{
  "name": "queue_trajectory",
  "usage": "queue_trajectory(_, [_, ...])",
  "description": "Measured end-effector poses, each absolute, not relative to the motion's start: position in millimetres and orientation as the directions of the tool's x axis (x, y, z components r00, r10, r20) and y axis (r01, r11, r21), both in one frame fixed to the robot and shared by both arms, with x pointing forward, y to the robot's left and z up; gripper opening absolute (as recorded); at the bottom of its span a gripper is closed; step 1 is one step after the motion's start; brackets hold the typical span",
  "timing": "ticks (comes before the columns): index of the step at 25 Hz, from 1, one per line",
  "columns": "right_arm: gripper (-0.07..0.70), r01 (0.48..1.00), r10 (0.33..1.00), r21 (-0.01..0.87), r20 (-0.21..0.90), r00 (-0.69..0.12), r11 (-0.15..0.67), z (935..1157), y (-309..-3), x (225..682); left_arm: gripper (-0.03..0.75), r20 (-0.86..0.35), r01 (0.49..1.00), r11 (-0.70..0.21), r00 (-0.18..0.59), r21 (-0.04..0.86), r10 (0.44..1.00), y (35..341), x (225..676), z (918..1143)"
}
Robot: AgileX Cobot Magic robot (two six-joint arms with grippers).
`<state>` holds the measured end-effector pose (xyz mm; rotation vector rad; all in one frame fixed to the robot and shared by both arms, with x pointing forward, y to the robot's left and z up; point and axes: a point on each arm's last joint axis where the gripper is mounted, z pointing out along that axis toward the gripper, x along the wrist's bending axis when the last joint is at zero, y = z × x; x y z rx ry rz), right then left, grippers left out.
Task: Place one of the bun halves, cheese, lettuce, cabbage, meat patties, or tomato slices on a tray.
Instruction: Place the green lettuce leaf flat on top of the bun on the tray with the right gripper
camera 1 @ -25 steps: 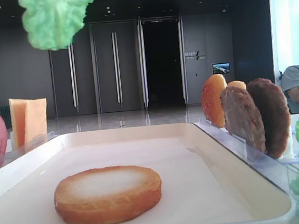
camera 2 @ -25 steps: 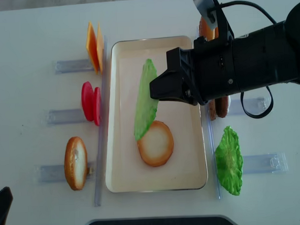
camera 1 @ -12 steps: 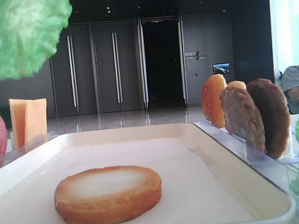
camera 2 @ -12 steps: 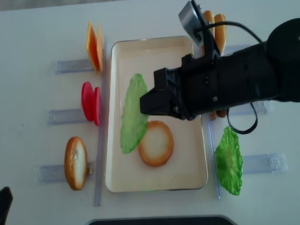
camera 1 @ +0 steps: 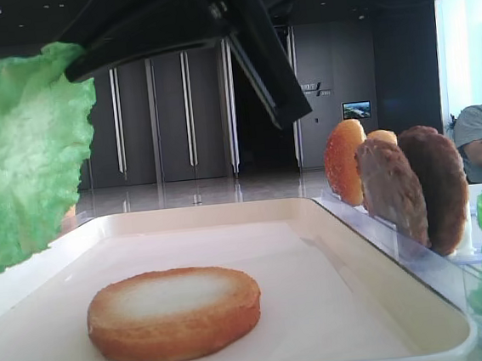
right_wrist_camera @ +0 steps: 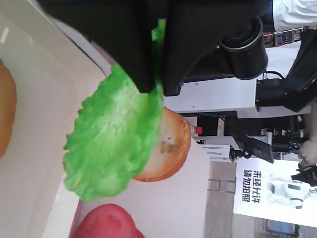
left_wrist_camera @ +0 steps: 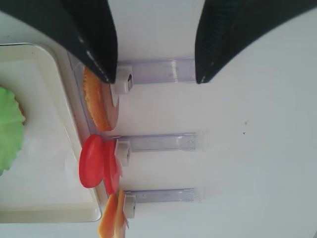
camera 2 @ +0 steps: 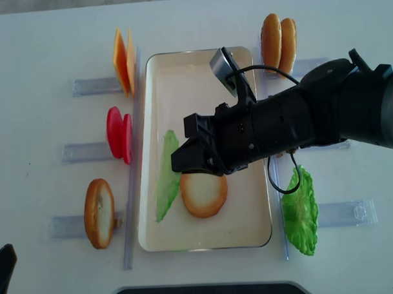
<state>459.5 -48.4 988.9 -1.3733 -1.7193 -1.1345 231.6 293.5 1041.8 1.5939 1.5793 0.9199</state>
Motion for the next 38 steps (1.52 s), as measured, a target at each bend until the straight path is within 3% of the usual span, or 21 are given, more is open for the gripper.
queue_trajectory(9, [0.032, 0.97, 0.423, 0.223, 0.873, -0.243, 0.097, 974, -46, 463, 0.391, 0.01, 0.502, -0.01, 0.004, 0.865, 1.0, 294, 232, 1042])
queue_trajectory(26, [0.032, 0.959, 0.464, 0.274, 0.841, -0.279, 0.08, 971, -61, 477, 0.391, 0.01, 0.502, -0.01, 0.004, 0.865, 1.0, 294, 232, 1042])
queue_trajectory(38, [0.032, 0.964, 0.487, 0.239, 0.832, -0.266, 0.119, 960, -66, 468, 0.391, 0.009, 0.502, -0.009, 0.003, 0.865, 1.0, 294, 232, 1042])
